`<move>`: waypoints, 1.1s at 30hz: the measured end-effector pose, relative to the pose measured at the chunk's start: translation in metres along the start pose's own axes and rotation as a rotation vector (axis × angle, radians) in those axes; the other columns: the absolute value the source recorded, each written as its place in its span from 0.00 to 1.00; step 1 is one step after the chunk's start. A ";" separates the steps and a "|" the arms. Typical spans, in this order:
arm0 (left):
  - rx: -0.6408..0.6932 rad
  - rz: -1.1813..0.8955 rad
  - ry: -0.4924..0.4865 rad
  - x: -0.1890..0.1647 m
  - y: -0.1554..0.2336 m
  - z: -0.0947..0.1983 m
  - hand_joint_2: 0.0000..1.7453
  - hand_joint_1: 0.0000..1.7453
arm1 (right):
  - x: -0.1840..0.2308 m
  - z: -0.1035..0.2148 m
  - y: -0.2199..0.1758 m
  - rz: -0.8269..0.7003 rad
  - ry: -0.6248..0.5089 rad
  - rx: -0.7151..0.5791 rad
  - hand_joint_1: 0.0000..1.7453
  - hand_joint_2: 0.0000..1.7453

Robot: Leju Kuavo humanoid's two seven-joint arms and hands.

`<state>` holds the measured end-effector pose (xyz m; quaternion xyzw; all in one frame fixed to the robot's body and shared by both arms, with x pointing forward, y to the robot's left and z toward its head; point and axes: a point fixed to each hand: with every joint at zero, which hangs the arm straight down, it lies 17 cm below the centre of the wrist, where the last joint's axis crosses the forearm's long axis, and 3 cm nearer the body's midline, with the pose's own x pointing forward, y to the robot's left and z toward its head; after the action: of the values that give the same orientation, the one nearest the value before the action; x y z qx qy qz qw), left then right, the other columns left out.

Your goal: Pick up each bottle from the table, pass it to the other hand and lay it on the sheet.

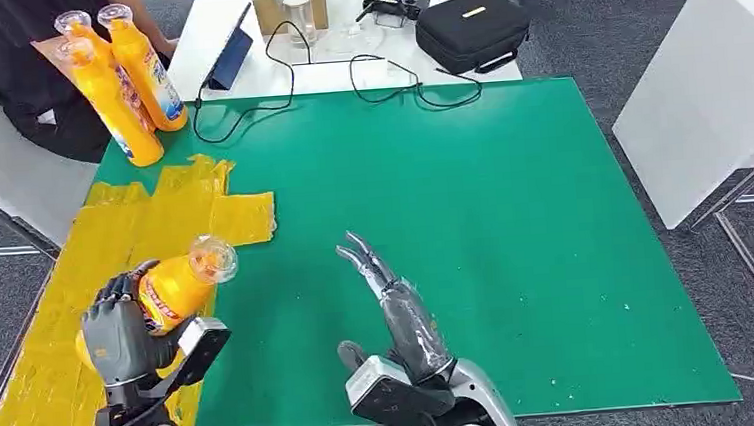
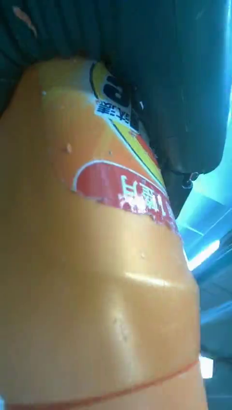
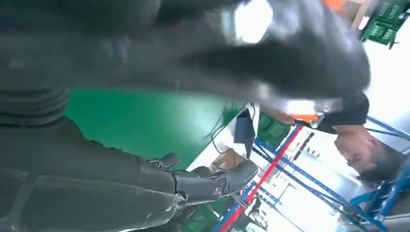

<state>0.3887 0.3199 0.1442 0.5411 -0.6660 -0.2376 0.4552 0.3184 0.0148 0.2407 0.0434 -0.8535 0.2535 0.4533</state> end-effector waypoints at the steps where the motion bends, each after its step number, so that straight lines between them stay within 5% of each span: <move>1: -0.015 -0.013 0.004 -0.004 -0.005 0.002 1.00 1.00 | -0.001 0.002 0.000 -0.001 0.003 0.002 0.00 0.00; 5: -0.110 -0.217 -0.029 -0.014 -0.033 0.017 1.00 1.00 | -0.006 0.007 0.000 -0.006 0.012 0.017 0.00 0.00; 10: -0.181 -0.383 0.094 -0.051 -0.059 0.029 1.00 1.00 | -0.009 0.011 0.002 -0.016 0.015 0.040 0.00 0.00; 12: -0.233 -0.410 0.042 -0.046 -0.078 0.039 1.00 1.00 | -0.010 0.010 0.001 -0.014 0.012 0.045 0.00 0.00; 13: -0.260 -0.414 0.009 -0.041 -0.087 0.045 1.00 0.64 | -0.011 0.011 0.001 -0.013 0.013 0.047 0.00 0.00; 14: -0.281 -0.420 -0.017 -0.040 -0.094 0.047 1.00 0.00 | -0.012 0.012 0.001 -0.014 0.015 0.049 0.00 0.00; 15: -0.297 -0.422 -0.040 -0.039 -0.100 0.045 1.00 0.00 | -0.012 0.012 0.001 -0.015 0.016 0.052 0.00 0.00; 16: -0.314 -0.423 -0.060 -0.038 -0.106 0.043 0.00 0.00 | -0.012 0.011 0.000 -0.015 0.016 0.054 0.00 0.00; 33: -0.306 -0.463 -0.109 -0.053 -0.103 0.022 0.00 0.00 | -0.015 -0.008 0.008 -0.023 0.021 0.110 0.00 0.00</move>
<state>0.4219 0.3347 0.0320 0.5901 -0.5047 -0.4617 0.4287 0.3310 0.0231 0.2297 0.0756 -0.8327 0.2952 0.4623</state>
